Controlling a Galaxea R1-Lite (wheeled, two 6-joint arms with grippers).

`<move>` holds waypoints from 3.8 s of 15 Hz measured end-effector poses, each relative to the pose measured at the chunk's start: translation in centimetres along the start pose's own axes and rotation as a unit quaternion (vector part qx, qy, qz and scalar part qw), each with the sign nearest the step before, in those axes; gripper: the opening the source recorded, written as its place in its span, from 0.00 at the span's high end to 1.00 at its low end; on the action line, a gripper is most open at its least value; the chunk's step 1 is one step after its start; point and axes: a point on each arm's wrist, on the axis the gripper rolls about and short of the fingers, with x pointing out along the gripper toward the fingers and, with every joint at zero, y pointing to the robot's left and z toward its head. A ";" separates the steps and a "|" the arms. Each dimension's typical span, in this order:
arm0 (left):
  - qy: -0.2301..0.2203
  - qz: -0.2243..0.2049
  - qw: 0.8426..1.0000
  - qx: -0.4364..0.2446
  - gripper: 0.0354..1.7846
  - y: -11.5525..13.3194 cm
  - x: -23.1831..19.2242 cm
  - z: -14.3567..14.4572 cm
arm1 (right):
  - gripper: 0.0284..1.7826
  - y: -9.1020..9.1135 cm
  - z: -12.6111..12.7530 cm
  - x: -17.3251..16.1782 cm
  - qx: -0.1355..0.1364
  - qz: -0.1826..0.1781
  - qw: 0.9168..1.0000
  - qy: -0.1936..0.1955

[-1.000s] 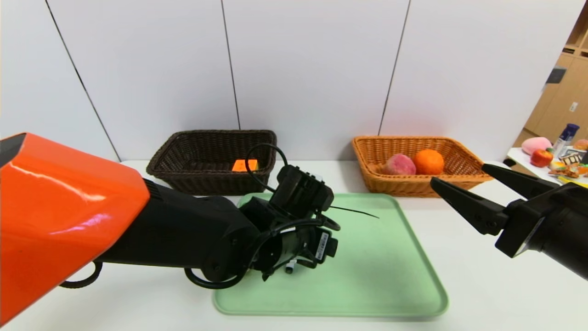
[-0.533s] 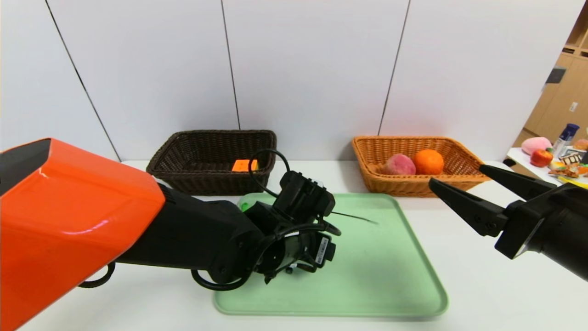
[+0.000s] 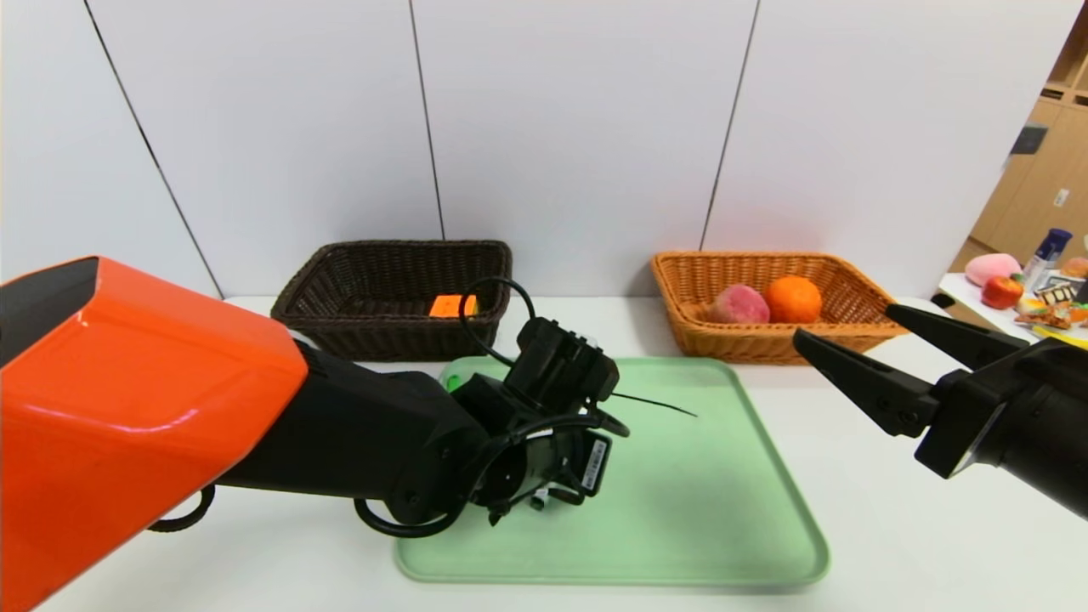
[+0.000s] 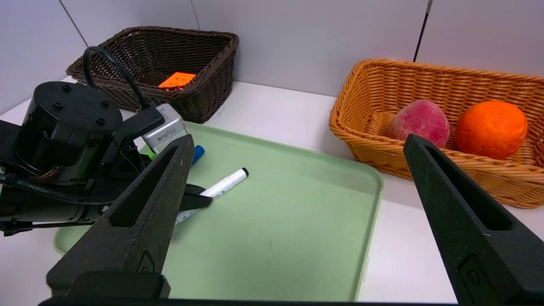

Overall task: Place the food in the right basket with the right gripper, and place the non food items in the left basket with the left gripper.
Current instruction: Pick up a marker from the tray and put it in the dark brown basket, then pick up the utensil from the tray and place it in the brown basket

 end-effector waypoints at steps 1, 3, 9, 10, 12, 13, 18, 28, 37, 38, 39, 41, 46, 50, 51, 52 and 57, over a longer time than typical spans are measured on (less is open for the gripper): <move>0.000 0.000 1.000 0.000 0.93 0.0 0.0 0.0 | 0.05 0.0 0.0 0.0 0.000 0.000 1.000 0.000; 0.000 0.001 1.000 0.001 0.93 0.0 0.0 0.0 | 0.05 0.0 0.0 0.0 0.000 0.000 1.000 0.000; -0.061 -0.001 0.998 0.018 0.93 0.3 -1.7 3.3 | 0.05 0.0 -0.1 0.1 -0.001 0.004 1.000 0.002; -0.089 0.005 0.996 0.024 0.93 1.1 -2.3 4.8 | 0.05 0.1 -0.1 0.1 0.000 0.010 1.000 0.003; -0.155 0.033 0.987 0.030 0.93 3.9 -3.7 7.8 | 0.04 0.0 -0.3 0.0 -0.001 0.012 1.000 0.007; -0.183 0.052 0.981 0.032 0.93 5.6 -4.2 8.9 | 0.04 0.0 -0.5 0.0 -0.002 0.012 1.000 0.010; -0.248 0.170 0.953 0.022 0.93 16.1 -6.1 11.5 | 0.04 -0.2 -1.1 0.0 -0.004 0.009 1.000 0.022; -0.188 0.220 0.957 -0.007 0.60 21.6 -3.7 8.7 | 0.04 -1.4 -0.9 0.3 -0.005 -0.017 1.000 0.018; -0.194 0.159 0.968 -0.005 0.22 18.0 -7.4 8.7 | 0.04 -1.4 -1.0 0.3 -0.007 -0.018 1.000 0.022; -0.178 0.139 0.974 -0.009 0.20 16.4 -8.2 8.0 | 0.04 -1.4 -1.1 0.3 -0.007 -0.018 1.000 0.023; -0.155 0.114 0.981 -0.019 0.18 14.7 -9.0 7.0 | 0.04 -1.4 -1.1 0.3 -0.007 -0.017 1.000 0.024; -0.097 0.081 0.991 -0.050 0.15 12.2 -10.3 4.9 | 0.04 -1.4 -1.1 0.3 -0.007 -0.017 0.999 0.026; -0.002 0.070 0.993 -0.090 0.10 10.7 -9.8 0.9 | 0.04 -1.4 -1.1 0.2 -0.009 -0.018 1.000 0.024; 0.009 0.072 0.991 -0.109 0.08 10.6 -7.7 0.3 | 0.04 -1.4 -1.1 0.2 -0.009 -0.018 1.000 0.024; 0.012 0.073 0.991 -0.109 0.07 10.6 -7.2 0.2 | 0.04 -1.4 -1.1 0.2 -0.009 -0.018 1.000 0.024; 0.018 0.074 0.991 -0.109 0.07 10.6 -6.7 0.0 | 0.04 -1.4 -1.1 0.2 -0.009 -0.018 1.000 0.023; 0.028 0.080 0.991 -0.107 0.06 10.6 -4.9 -0.7 | 0.04 -1.4 -1.1 0.2 -0.008 -0.018 1.000 0.022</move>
